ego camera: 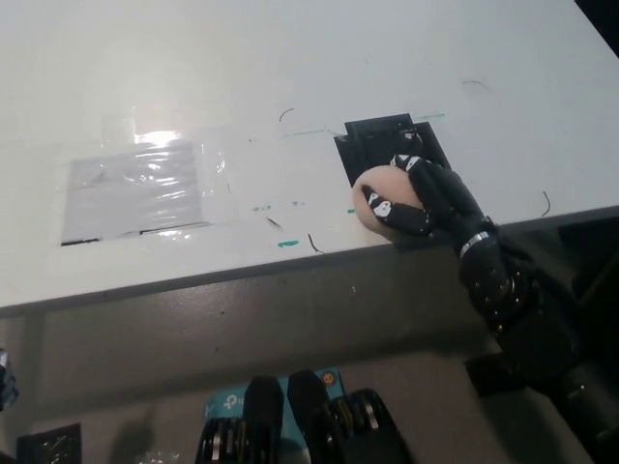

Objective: The robot uses its right hand to grab and squeeze a pink dumpling toy kept on the black mask on the desk

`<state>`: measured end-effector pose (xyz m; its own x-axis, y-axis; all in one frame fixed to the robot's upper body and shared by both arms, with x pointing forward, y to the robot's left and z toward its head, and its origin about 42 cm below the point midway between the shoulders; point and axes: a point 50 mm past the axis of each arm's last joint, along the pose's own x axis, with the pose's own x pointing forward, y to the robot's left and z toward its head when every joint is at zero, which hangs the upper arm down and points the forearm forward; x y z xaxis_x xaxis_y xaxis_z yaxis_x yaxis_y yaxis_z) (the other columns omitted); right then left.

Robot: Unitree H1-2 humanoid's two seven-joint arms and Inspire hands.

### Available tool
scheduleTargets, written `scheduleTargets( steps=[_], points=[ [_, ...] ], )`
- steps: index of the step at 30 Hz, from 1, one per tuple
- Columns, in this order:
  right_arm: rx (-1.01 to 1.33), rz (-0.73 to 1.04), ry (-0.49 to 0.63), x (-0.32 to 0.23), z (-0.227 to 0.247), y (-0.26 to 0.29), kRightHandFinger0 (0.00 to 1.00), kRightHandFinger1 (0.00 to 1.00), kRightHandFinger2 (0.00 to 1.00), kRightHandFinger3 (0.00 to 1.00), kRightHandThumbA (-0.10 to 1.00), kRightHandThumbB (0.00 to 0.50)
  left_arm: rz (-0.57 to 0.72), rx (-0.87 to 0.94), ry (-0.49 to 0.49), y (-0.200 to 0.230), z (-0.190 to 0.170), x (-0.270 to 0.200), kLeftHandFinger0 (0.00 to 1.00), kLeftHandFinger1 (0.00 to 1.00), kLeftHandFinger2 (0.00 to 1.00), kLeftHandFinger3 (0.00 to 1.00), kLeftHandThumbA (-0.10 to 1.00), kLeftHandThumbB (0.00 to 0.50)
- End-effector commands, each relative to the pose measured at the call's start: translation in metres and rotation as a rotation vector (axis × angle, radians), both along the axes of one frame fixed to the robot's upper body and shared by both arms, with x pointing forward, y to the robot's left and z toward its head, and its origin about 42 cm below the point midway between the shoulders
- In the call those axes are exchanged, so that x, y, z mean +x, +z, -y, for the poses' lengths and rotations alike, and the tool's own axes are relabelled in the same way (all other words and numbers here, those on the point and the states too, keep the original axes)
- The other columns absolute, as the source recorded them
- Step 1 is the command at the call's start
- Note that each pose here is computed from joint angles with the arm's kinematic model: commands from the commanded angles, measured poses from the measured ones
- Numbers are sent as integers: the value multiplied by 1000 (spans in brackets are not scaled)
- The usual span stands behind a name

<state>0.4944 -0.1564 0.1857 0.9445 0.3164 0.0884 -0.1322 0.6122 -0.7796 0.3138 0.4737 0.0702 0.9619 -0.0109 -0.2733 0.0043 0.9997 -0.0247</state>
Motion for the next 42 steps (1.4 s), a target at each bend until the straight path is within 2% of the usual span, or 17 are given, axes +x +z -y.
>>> scheduleTargets(
  steps=[1,3,7,10,14,15,17,18,19,20,23,24,27,31,37,40,42],
  points=[
    [149,371,1,3,3,39,14,385,736,324,-100,0,54,30,-14,17,-10,3,0,0,57,82,900,500],
    [161,456,-11,6,6,60,0,281,645,411,-100,4,54,31,-11,18,-9,2,0,1,67,89,901,500],
    [194,595,-36,12,15,102,0,354,704,437,-100,54,46,25,-11,15,-11,1,0,2,70,93,906,500],
    [202,696,-29,13,24,124,0,367,684,365,-100,106,45,16,-8,12,-11,0,0,3,73,91,897,500],
    [215,777,-62,13,31,139,0,352,697,370,-100,124,50,29,-19,12,-11,-1,0,2,85,103,913,500],
    [216,796,-70,13,32,144,0,378,750,374,-100,127,54,30,-16,13,-11,-2,0,1,82,102,912,500],
    [256,857,-96,12,35,157,0,288,666,329,-100,153,51,29,-21,13,-11,-1,0,17,97,109,915,500],
    [260,895,-104,11,35,162,98,233,610,305,-100,197,49,22,-14,13,-11,0,0,20,93,107,903,500],
    [262,911,-109,10,35,164,10,181,574,284,-100,212,50,22,-12,13,-11,0,0,19,93,105,902,500],
    [264,930,-117,10,35,168,0,158,563,279,-100,219,52,22,-11,14,-11,1,0,19,93,102,902,500],
    [278,947,-113,6,31,168,0,123,576,276,-100,245,56,29,-17,16,-11,3,0,1,83,94,912,500],
    [278,948,-113,5,29,166,0,101,534,216,-100,248,59,34,-20,17,-10,2,0,2,86,97,918,500],
    [283,909,-90,3,25,156,0,143,499,168,-100,271,59,39,-23,19,-11,4,0,7,87,104,934,500],
    [265,897,-81,3,20,144,0,170,563,178,-100,267,62,43,-22,22,-11,6,0,0,69,96,939,500],
    [276,893,-61,3,16,138,0,148,487,163,-100,251,65,49,-22,25,-12,6,0,0,65,87,941,500],
    [258,847,-71,4,14,131,0,250,621,185,-100,242,63,52,-19,26,-12,6,0,4,64,84,946,500],
    [198,769,-67,8,15,116,0,234,579,195,-100,226,63,53,-20,26,-12,7,0,7,78,97,947,500]
  ],
)
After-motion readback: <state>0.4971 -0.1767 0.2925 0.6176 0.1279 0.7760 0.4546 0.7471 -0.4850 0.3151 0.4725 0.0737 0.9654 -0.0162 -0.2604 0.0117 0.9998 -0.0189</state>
